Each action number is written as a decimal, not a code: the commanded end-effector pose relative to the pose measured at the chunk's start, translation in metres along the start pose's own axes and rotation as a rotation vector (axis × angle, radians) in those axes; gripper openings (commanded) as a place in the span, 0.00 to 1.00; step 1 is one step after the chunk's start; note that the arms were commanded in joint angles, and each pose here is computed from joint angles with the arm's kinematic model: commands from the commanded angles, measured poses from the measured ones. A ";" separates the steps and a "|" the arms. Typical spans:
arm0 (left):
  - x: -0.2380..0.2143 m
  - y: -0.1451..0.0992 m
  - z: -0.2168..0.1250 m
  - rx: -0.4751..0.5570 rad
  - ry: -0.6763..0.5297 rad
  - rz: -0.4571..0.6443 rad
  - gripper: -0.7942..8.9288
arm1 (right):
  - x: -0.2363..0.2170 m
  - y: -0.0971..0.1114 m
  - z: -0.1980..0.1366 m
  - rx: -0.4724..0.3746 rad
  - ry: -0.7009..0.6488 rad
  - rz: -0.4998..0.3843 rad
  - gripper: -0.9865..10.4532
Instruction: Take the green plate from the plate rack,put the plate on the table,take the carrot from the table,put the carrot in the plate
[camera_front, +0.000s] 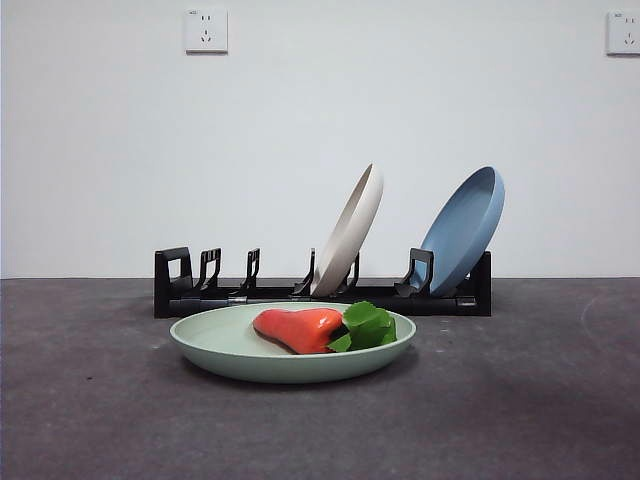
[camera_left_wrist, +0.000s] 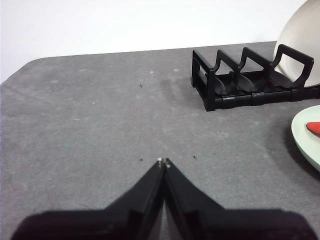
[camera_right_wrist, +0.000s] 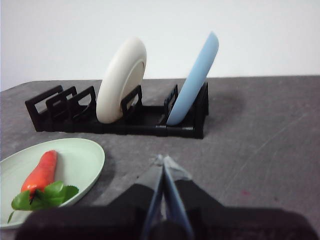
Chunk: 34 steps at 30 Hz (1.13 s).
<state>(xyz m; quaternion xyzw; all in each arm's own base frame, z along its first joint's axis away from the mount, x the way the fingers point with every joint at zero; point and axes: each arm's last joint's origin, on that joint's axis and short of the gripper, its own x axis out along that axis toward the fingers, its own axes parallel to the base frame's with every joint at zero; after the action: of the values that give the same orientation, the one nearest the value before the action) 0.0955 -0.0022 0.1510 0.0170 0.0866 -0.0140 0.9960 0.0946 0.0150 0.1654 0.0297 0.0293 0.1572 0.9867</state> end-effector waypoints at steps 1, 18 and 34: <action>0.001 0.000 -0.004 -0.008 0.007 0.003 0.08 | 0.001 -0.001 -0.008 0.029 0.023 -0.006 0.09; 0.001 0.000 -0.004 -0.008 0.007 0.003 0.08 | 0.001 -0.001 -0.015 0.071 0.105 -0.009 0.09; 0.001 0.000 -0.004 -0.008 0.007 0.003 0.08 | 0.001 -0.001 -0.015 0.072 0.106 -0.009 0.09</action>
<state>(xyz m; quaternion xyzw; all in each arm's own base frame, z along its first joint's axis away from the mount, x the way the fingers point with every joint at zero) 0.0955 -0.0022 0.1510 0.0170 0.0866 -0.0140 0.9960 0.0943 0.0150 0.1541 0.0510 0.0776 0.1544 0.9836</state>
